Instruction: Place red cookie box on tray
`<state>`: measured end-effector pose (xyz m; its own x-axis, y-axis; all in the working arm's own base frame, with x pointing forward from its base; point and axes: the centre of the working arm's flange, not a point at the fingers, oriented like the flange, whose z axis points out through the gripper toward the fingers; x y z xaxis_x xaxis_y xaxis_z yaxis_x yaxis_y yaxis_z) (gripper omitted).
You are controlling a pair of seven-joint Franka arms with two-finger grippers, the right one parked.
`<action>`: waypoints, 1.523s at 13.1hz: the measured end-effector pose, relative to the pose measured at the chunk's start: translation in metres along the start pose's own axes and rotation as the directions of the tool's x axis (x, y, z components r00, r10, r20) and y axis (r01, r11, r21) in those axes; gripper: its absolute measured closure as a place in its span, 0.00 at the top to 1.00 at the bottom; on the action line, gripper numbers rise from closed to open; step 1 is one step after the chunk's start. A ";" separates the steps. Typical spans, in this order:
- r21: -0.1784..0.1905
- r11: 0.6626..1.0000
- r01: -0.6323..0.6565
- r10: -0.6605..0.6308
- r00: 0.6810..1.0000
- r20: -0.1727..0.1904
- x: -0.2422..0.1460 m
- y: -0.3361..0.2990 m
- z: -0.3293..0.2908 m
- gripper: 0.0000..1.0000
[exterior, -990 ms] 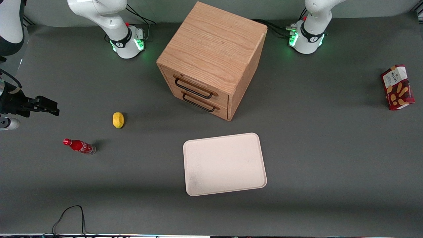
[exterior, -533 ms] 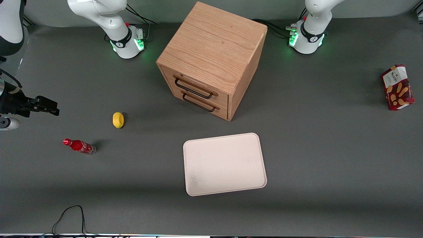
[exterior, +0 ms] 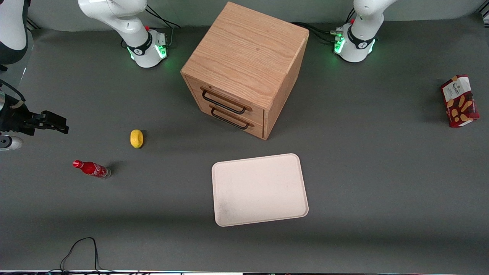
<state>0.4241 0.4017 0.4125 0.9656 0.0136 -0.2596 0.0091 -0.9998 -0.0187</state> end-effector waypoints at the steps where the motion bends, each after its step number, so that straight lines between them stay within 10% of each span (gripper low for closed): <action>1: -0.005 1.000 0.000 0.000 1.000 -0.004 -0.006 -0.001 0.021 1.00; 20: -0.027 0.998 -0.058 0.057 0.998 -0.031 -0.016 0.002 0.179 0.95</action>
<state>0.3625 0.4023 0.2435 0.9722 -0.0440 -0.2302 -0.0400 -0.9990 0.0222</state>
